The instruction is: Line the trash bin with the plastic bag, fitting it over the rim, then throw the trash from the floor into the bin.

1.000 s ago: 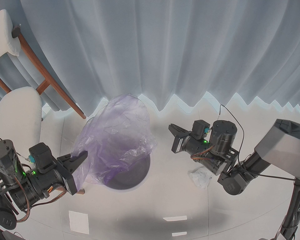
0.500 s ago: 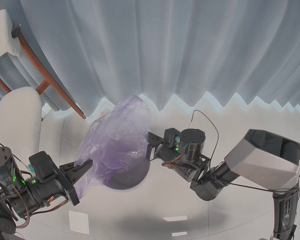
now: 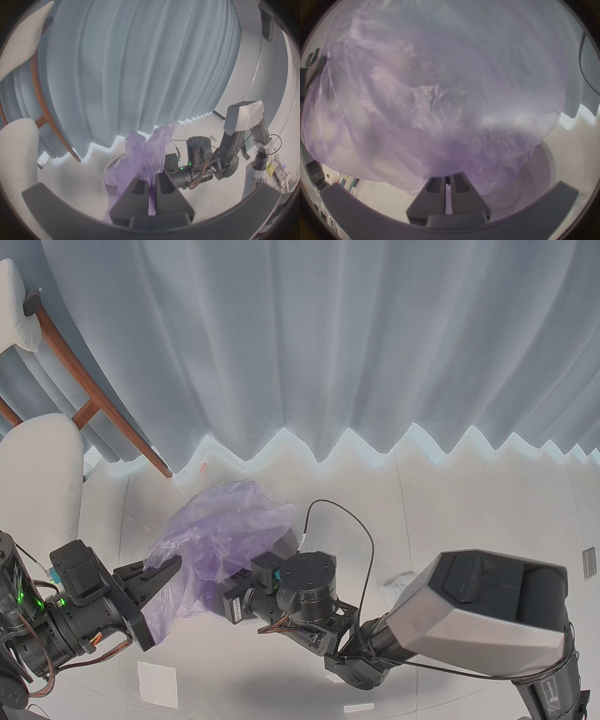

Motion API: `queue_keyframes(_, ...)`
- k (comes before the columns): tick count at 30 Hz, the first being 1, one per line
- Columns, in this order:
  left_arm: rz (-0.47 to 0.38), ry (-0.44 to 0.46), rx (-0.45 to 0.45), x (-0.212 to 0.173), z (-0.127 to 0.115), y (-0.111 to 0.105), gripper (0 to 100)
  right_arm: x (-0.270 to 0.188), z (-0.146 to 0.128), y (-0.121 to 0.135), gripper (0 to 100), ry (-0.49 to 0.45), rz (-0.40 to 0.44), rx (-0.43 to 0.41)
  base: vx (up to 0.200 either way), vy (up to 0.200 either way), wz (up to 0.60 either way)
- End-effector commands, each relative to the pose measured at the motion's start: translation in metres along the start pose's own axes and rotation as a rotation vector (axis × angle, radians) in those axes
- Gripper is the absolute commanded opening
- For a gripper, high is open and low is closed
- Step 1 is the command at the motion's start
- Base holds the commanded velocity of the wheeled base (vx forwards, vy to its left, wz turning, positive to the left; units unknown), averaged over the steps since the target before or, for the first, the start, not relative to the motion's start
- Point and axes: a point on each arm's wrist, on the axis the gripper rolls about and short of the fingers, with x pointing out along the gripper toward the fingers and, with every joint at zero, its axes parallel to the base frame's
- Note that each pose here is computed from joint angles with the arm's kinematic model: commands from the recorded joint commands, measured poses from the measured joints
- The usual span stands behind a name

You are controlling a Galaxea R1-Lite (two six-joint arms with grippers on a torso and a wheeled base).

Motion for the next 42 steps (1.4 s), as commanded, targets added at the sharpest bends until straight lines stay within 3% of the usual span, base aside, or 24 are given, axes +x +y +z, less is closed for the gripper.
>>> queue_keyframes(1, -0.002, 0.003, 0.000, 0.001, 0.000, 0.000, 0, 0.020, -0.034, -0.006, 0, 0.040, -0.010, -0.004, 0.000, 0.000, 0.00)
queue_keyframes(13, 0.003, 0.100, -0.007, 0.021, -0.016, 0.001, 0, 0.012, -0.021, -0.046, 0, 0.022, -0.127, 0.014, 0.000, 0.000, 0.00)
queue_keyframes(18, 0.060, 0.131, -0.022, 0.038, -0.018, 0.009, 0, -0.023, 0.004, -0.044, 0, 0.039, -0.140, 0.034, 0.000, 0.000, 0.00)
queue_keyframes(23, 0.061, 0.114, -0.034, 0.045, -0.013, 0.010, 0, -0.061, 0.031, -0.036, 0, 0.046, -0.134, 0.085, 0.000, 0.000, 0.00)
queue_keyframes(25, 0.031, 0.103, -0.052, 0.052, -0.009, 0.004, 0, -0.098, 0.039, -0.033, 0, 0.090, -0.115, 0.085, 0.000, 0.000, 0.00)
queue_keyframes(31, 0.007, 0.096, -0.107, 0.067, -0.007, -0.018, 0, -0.136, 0.039, -0.037, 0, 0.140, -0.076, 0.096, 0.000, 0.000, 0.00)
queue_keyframes(34, 0.025, 0.128, -0.097, 0.070, -0.018, -0.020, 0, -0.135, 0.042, -0.047, 0, 0.107, -0.103, 0.111, 0.000, 0.000, 0.00)
queue_keyframes(39, 0.030, 0.137, -0.064, 0.077, -0.032, -0.021, 0, -0.150, 0.071, -0.056, 0, -0.066, -0.128, 0.119, 0.000, 0.000, 0.00)
queue_keyframes(42, 0.040, 0.133, -0.053, 0.079, -0.039, -0.019, 0, -0.169, 0.069, -0.050, 0, -0.050, -0.124, 0.155, 0.000, 0.000, 0.00)
